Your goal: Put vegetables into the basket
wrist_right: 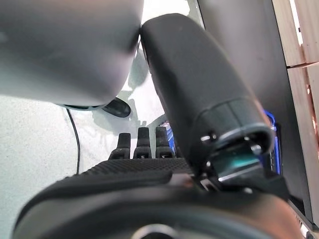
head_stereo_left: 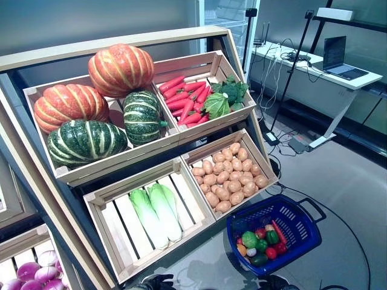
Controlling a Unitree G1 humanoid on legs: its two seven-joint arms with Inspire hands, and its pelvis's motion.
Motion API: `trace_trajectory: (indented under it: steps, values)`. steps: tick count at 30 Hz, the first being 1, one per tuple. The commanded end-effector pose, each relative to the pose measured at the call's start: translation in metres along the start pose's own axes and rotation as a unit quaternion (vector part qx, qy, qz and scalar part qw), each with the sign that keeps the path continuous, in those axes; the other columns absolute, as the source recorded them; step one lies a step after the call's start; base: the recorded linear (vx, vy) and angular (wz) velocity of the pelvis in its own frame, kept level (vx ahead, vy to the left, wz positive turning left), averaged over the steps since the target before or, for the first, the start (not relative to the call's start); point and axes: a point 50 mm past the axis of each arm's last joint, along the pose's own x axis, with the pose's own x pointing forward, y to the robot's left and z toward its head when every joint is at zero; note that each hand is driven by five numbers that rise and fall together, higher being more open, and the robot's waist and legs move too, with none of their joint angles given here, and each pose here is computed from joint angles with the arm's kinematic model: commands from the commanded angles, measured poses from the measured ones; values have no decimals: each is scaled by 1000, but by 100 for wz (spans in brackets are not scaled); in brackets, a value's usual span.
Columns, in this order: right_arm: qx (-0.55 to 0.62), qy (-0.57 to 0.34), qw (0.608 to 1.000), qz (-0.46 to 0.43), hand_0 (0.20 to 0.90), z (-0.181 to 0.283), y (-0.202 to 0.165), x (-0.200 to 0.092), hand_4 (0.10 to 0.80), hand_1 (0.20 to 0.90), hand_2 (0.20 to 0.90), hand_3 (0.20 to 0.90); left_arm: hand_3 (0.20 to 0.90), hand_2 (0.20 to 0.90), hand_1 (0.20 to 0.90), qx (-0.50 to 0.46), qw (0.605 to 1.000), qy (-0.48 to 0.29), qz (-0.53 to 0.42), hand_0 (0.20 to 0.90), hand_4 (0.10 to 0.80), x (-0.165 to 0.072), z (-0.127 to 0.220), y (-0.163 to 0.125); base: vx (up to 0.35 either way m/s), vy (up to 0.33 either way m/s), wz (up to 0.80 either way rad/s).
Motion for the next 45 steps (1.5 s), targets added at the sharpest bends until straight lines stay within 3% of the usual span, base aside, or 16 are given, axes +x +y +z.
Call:
trace_trajectory:
  steps: [1,23,26,30,31,36,40,45]
  values:
    - [-13,-34,999,-10,900,27,-6,2,800,900,900,900,900,900,900,-2,999,-33,4,900,800,1,28,8,0,0,0]
    - [-15,-26,1000,-5,900,24,-2,2,800,900,900,900,900,900,900,7,1000,-1,-3,900,800,3,17,3,0,0,0]
    - [-18,-27,999,-5,900,24,-2,2,800,900,900,900,900,900,900,38,999,-14,-3,900,800,3,22,4,0,0,0]
    - [-24,-28,999,-4,900,26,-3,2,800,900,900,900,900,900,900,170,982,-86,-19,900,800,-1,51,2,0,0,0]
    - [-30,-31,999,-5,900,29,-5,2,800,900,900,900,900,900,900,216,967,-129,-33,900,800,-5,72,-1,0,0,0]
    - [-41,-40,998,-9,900,37,-14,0,800,900,900,900,900,900,900,253,935,-237,-77,900,800,-32,139,-9,-40,20,-5]
    - [-37,-37,999,-13,900,30,-20,-2,800,900,900,900,900,900,900,300,874,-358,-133,900,800,-87,194,-14,-16,11,-7]
    - [-35,-29,999,-17,900,16,-21,-3,800,900,900,900,900,900,900,365,806,-454,-105,900,800,-147,229,-2,0,0,0]
